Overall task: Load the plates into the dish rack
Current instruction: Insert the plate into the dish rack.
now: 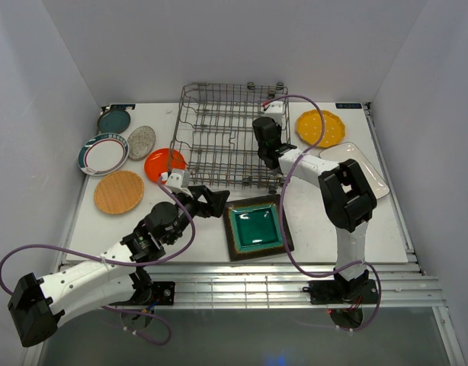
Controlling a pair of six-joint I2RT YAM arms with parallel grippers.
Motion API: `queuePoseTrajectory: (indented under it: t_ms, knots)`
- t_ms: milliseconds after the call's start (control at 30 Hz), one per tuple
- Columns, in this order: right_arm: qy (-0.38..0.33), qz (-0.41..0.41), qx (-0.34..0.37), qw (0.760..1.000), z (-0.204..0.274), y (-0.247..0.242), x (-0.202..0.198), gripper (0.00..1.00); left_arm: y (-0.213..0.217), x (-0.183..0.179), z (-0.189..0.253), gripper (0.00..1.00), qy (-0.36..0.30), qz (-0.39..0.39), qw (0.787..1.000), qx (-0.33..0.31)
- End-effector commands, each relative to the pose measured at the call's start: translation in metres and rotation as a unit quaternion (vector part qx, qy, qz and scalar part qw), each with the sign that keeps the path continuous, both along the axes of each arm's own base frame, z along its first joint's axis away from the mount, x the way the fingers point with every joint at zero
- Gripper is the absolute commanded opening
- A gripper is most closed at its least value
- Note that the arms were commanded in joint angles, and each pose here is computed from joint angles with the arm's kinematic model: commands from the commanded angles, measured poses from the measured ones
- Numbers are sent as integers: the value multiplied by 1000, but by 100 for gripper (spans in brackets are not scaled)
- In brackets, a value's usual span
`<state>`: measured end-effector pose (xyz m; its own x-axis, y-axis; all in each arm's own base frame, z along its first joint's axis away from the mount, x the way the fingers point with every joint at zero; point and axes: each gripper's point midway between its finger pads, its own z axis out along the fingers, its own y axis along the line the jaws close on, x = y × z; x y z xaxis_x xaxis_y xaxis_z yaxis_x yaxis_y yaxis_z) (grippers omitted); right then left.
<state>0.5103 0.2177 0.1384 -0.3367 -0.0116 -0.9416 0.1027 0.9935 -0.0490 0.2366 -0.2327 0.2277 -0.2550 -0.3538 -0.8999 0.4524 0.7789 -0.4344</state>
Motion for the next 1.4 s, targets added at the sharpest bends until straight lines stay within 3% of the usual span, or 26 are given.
queuePoseTrajectory:
  t_ms: [0,133,367,1367]
  knots:
    - [-43,-31,-3,999,27,-5,12,22,-2,1,14,98,-5,-3,1000,-11]
    - [-51,-38,-24,998,33,-3,12,8,-2,1,14,98,-5,-3,1000,-12]
    - [-76,-45,-72,994,58,1,13,8,-3,1,13,98,-3,-4,1000,-10]
    - [-146,-52,-52,987,126,-12,-1,8,-3,1,11,98,-1,-3,1000,-9]
